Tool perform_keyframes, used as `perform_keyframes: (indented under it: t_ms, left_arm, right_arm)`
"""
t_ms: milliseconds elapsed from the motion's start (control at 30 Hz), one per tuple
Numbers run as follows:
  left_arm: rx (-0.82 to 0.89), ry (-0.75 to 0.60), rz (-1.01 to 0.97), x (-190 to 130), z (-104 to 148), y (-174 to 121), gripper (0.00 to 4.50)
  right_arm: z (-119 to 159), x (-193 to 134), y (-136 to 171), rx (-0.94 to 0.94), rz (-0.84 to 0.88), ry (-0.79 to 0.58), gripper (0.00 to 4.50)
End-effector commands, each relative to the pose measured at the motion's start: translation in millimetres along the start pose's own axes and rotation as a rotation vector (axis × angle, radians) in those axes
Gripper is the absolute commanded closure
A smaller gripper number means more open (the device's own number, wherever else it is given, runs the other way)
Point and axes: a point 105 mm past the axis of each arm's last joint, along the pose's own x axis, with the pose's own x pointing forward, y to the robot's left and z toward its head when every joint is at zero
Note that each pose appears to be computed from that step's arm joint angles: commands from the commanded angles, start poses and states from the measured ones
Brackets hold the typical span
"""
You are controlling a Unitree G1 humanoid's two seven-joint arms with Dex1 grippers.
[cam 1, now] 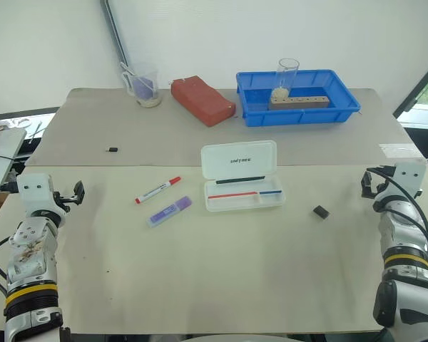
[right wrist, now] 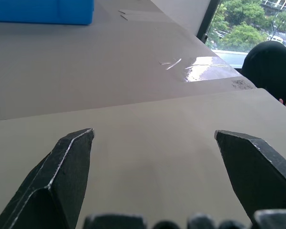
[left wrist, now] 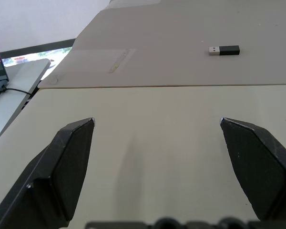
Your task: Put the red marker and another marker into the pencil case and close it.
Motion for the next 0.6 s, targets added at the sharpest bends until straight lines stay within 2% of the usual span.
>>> perform_keyframes:
  t_ms: [33, 167, 233, 433, 533, 600]
  left_arm:
    - [0.018, -0.048, 0.026, -2.7, 15.6, 7.9, 0.02]
    - [0.027, -0.055, 0.006, -6.1, 21.6, 9.3, 0.02]
    - [0.035, -0.08, -0.081, -7.4, 33.6, -0.8, 0.02]
    - [0.209, -0.17, -0.483, -23.7, 88.1, -59.7, 0.02]
    - [0.301, -0.187, -0.721, -36.6, 105.9, -101.2, 0.02]
    - [0.371, -0.207, -0.935, -51.2, 114.7, -144.7, 0.02]
  right_arm:
    - [18.0, 2.5, -8.2, -0.028, -0.013, -0.05, 0.0]
    - [26.3, 4.9, -8.2, -0.045, -0.01, -0.066, 0.0]
    - [32.8, 4.1, -3.2, -0.072, 0.031, -0.087, 0.0]
    - [64.1, -6.9, 24.2, -0.197, 0.319, -0.154, 0.0]
    - [82.6, -21.4, 35.9, -0.273, 0.489, -0.183, 0.0]
    - [92.0, -43.9, 51.8, -0.307, 0.681, -0.193, 0.0]
